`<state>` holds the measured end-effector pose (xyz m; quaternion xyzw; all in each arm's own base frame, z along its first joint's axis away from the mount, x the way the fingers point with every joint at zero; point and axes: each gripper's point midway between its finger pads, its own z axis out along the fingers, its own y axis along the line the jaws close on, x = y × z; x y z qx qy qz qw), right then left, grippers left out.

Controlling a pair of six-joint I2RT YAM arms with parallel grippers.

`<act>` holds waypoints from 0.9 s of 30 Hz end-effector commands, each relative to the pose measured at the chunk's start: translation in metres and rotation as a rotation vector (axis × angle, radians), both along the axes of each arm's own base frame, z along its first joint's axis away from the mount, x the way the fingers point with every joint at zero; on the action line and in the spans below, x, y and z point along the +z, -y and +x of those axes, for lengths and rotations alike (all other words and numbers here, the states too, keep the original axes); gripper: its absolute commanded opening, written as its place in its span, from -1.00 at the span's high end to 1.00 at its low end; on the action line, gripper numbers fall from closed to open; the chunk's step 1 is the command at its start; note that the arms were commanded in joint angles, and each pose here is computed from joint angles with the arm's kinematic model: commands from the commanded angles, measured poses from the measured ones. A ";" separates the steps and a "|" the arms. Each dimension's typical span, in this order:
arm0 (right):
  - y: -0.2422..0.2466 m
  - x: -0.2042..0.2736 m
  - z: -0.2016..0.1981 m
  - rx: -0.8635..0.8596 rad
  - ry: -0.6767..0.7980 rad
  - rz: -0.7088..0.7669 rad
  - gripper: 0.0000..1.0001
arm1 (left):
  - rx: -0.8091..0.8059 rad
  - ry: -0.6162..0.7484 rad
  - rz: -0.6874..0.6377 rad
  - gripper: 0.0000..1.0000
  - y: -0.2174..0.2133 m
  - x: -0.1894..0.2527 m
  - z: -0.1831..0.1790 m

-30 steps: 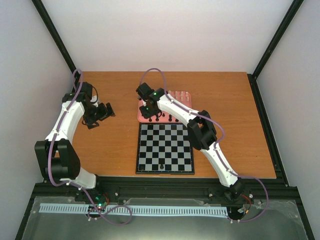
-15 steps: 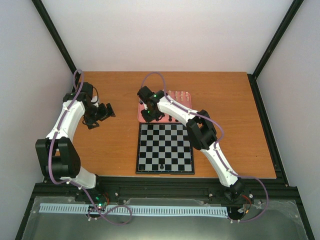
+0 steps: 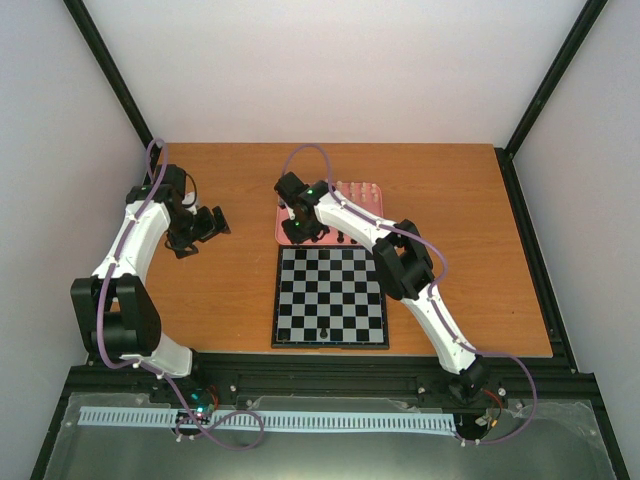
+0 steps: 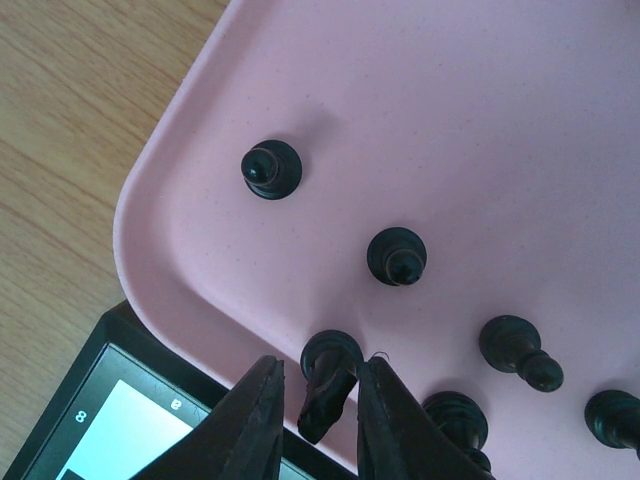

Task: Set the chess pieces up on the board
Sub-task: Pick up the chess piece from the storage box.

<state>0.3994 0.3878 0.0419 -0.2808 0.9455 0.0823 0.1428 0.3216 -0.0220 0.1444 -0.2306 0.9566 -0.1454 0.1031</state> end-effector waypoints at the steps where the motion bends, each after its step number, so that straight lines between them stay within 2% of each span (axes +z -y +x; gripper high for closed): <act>1: 0.003 -0.004 -0.001 -0.007 -0.002 -0.018 0.55 | 0.012 0.042 0.008 -1.00 -0.003 0.012 0.008; 15: 0.007 0.004 0.000 -0.016 0.014 -0.032 0.94 | 0.012 0.055 0.009 -1.00 -0.003 0.017 0.006; 23: 0.001 0.088 0.007 0.000 0.155 0.075 0.94 | 0.011 0.067 0.009 -1.00 -0.003 0.021 0.005; 26: -0.001 0.118 -0.001 0.014 0.186 0.111 0.94 | 0.011 0.070 0.009 -1.00 -0.003 0.022 0.006; 27: 0.002 0.114 -0.010 0.022 0.168 0.094 0.94 | 0.011 0.071 0.009 -1.00 -0.003 0.022 0.005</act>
